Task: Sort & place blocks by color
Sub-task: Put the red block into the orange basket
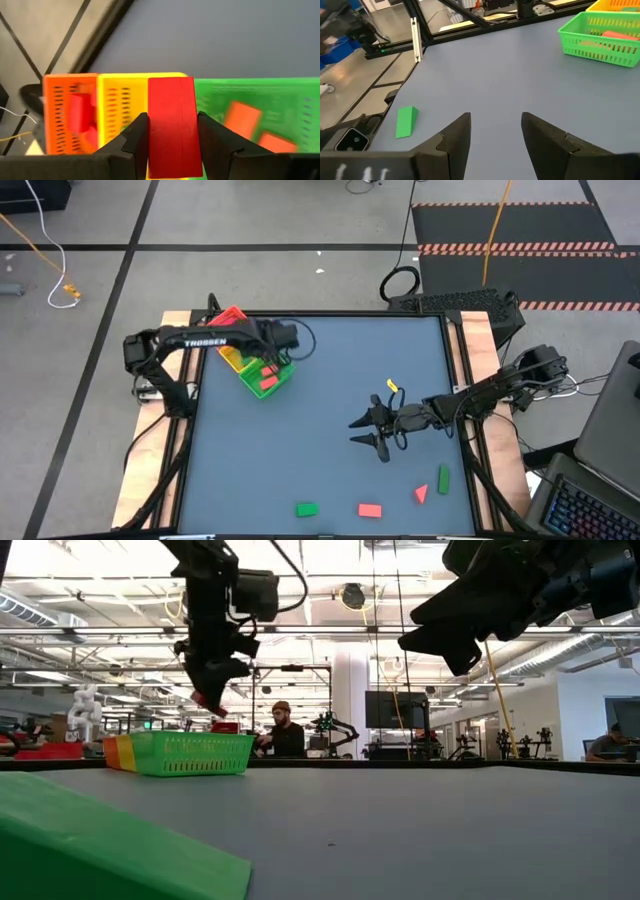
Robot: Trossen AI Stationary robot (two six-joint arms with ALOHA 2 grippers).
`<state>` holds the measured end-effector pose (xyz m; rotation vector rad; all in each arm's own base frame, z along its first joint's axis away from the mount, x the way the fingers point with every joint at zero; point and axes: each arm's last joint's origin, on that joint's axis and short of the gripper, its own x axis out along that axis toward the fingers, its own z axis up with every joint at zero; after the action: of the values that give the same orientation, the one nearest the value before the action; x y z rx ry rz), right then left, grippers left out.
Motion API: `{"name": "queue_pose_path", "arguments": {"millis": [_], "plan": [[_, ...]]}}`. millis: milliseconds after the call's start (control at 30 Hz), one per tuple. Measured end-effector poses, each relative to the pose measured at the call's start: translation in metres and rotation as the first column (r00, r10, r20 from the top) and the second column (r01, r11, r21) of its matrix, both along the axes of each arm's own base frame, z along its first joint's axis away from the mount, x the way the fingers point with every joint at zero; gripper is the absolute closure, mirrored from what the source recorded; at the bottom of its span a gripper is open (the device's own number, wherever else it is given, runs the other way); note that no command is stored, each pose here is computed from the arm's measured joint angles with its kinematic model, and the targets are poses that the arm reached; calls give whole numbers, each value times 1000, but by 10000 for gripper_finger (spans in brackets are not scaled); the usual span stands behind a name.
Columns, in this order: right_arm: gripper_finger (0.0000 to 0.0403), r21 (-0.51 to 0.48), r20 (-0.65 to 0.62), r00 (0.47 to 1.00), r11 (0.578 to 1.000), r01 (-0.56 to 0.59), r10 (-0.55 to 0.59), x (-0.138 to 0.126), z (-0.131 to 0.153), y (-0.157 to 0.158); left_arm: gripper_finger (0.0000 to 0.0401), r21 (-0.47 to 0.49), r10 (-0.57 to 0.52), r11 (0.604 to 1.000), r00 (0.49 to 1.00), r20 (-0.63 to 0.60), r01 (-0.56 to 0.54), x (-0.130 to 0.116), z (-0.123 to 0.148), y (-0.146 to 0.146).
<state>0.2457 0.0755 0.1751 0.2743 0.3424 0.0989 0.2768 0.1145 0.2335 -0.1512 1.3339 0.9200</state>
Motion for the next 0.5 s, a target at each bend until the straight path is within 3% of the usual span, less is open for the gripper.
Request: {"name": "queue_pose_path", "arguments": {"millis": [500], "plan": [[232,-10,3,1000,1000,-9,9,-3,0,9,272,-18,252,968,967,19,-252,-66,20,81]]}}
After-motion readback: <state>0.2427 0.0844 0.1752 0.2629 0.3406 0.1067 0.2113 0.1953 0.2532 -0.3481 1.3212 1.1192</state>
